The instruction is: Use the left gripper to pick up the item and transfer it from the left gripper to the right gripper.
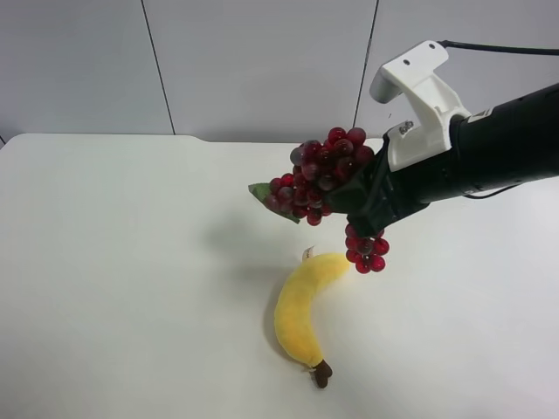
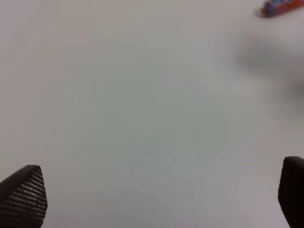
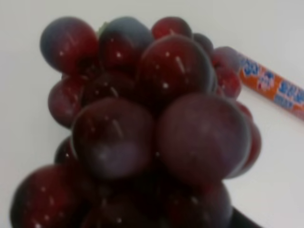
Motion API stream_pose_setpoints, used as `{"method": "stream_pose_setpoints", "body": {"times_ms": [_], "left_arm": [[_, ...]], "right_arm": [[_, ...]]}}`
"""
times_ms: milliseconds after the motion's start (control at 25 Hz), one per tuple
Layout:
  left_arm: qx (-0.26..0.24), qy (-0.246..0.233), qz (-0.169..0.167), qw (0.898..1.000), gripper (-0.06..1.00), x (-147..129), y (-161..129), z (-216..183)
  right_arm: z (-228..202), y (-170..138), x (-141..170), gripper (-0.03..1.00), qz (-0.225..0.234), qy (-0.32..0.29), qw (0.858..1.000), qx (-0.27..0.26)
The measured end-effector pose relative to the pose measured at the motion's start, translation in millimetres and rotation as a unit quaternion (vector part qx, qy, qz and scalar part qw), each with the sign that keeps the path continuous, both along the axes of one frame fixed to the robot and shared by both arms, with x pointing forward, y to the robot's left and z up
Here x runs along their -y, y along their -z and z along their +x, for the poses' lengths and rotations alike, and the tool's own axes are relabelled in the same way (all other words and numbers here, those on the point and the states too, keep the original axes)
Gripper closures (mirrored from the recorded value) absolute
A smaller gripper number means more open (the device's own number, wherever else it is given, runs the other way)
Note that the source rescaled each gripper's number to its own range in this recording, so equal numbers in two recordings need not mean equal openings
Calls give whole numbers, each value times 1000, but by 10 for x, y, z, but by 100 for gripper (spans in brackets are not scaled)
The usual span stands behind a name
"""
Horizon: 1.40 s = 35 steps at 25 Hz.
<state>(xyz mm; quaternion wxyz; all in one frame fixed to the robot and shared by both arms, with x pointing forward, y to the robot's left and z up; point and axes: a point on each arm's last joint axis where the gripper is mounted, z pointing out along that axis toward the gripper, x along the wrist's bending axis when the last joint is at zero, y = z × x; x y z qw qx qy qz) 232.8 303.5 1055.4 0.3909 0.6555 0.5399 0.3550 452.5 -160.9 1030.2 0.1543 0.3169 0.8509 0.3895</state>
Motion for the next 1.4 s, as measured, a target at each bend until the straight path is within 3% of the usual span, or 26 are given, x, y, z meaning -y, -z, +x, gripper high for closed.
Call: {"method": "stream_pose_setpoints", "body": {"times_ms": [120, 320, 680, 880, 1160, 1400], "left_arm": [[1, -35, 0, 999, -5, 4, 3, -5], [1, -71, 0, 997, -5, 9, 3, -8], [1, -76, 0, 997, -5, 9, 3, -9], [1, -76, 0, 997, -5, 9, 3, -9], [1, -76, 0, 997, -5, 9, 3, -9], [1, -76, 0, 997, -5, 9, 3, -9]], "right_arm": [[92, -149, 88, 97, 9, 28, 999, -30], [180, -345, 249, 97, -17, 73, 994, -77], [295, -533, 682, 97, -67, 200, 969, -131], [407, -420, 930, 97, -78, 247, 952, -162], [736, -33, 1106, 97, -91, 283, 934, -196], [992, 324, 1128, 97, -98, 293, 929, -202]]}}
